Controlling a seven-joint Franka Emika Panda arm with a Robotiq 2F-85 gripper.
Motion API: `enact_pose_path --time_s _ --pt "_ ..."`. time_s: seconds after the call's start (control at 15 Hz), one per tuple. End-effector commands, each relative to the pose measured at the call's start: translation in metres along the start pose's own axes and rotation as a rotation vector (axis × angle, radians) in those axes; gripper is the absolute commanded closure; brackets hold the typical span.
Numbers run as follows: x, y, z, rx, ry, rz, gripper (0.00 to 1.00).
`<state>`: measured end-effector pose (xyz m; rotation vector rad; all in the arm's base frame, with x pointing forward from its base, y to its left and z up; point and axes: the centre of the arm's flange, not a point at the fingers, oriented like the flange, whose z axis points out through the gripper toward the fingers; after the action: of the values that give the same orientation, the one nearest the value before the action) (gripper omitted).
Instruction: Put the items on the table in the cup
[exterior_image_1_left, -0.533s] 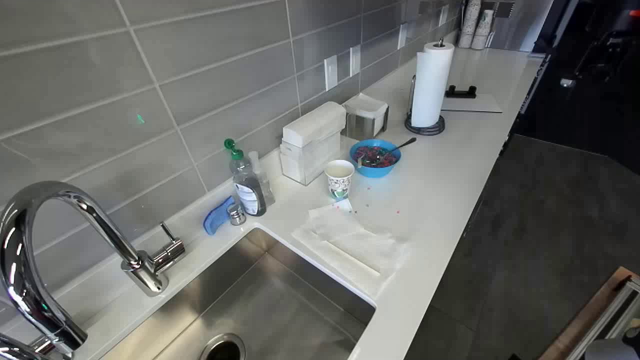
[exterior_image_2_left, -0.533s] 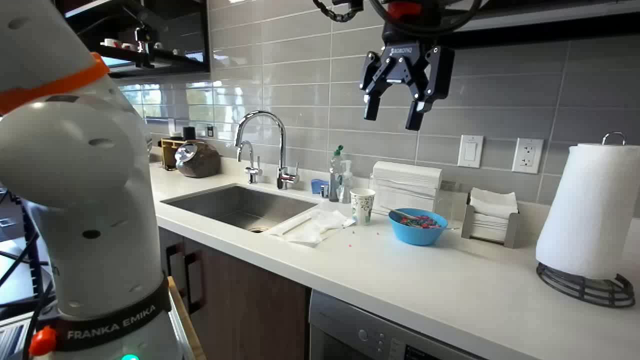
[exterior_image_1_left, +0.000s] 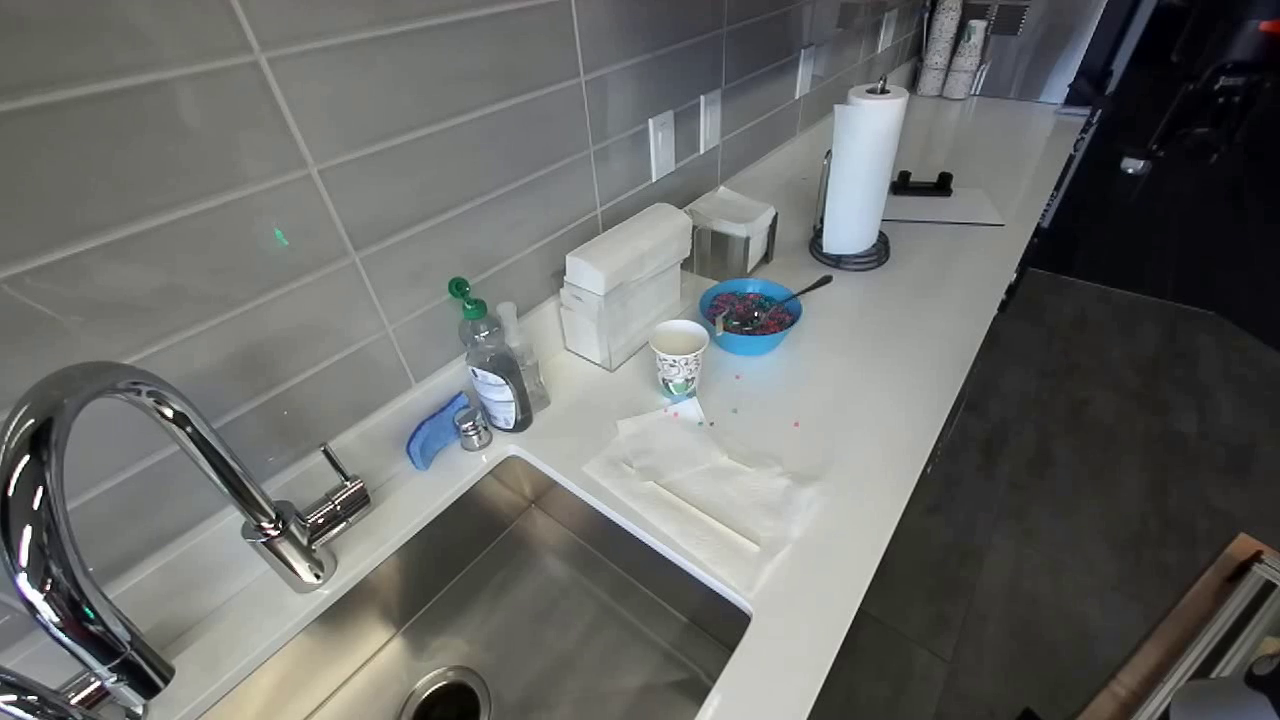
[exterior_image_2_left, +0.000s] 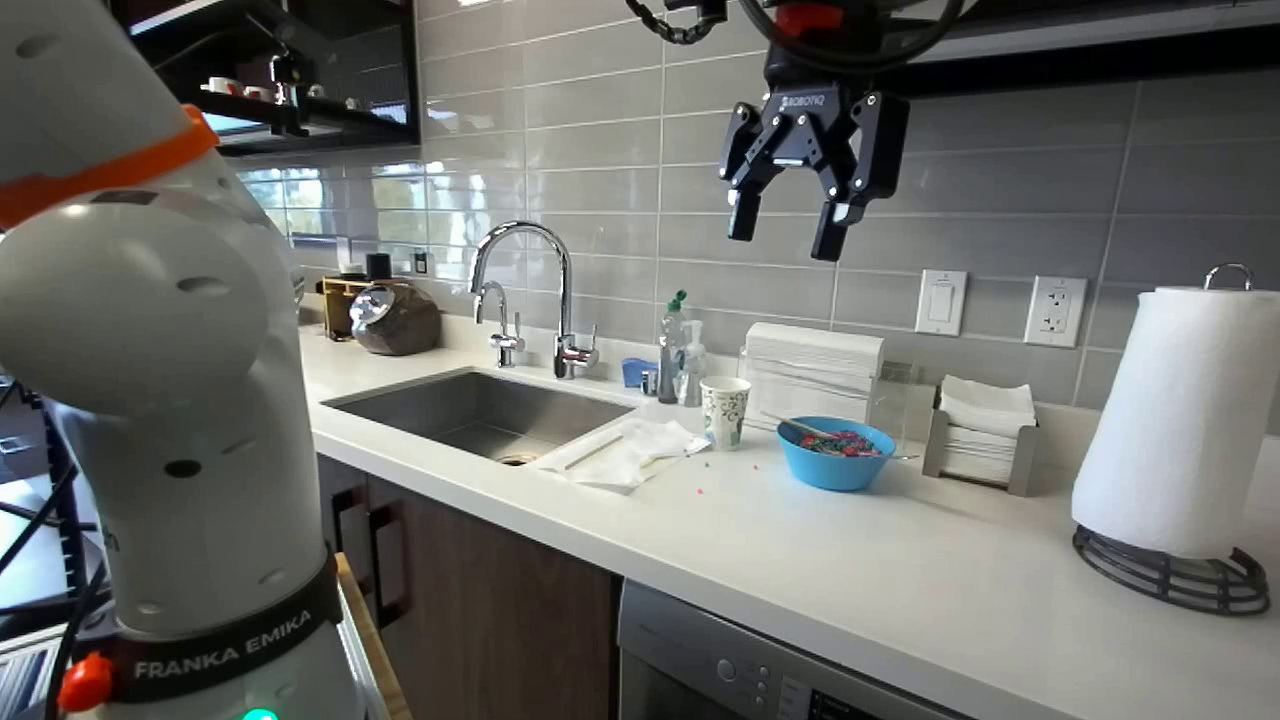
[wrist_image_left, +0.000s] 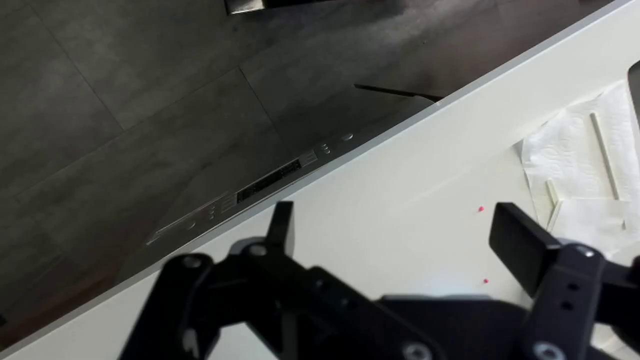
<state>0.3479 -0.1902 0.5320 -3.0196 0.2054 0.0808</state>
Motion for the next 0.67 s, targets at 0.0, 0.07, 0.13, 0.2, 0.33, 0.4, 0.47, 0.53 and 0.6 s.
enact_pose_path --time_s 0.0,0.07,0.13,0.2,0.33,0.4,0.47,0.53,0.6 --pt "0.006 -0.020 0.010 0.016 -0.014 -0.054 0.00" --pt "0.010 -0.034 0.016 0.025 -0.019 -0.090 0.00" --pt "0.013 -0.051 0.024 0.038 -0.031 -0.132 0.00" --pt "0.016 -0.066 0.032 0.044 -0.046 -0.170 0.00" --pt "0.021 -0.103 0.050 0.050 -0.076 -0.230 0.00" --pt "0.022 -0.118 0.059 0.046 -0.090 -0.261 0.00" --pt "0.024 -0.136 0.070 0.032 -0.107 -0.281 0.00" --pt "0.025 -0.152 0.080 0.021 -0.121 -0.307 0.00" --pt "0.027 -0.167 0.091 -0.008 -0.123 -0.316 0.00"
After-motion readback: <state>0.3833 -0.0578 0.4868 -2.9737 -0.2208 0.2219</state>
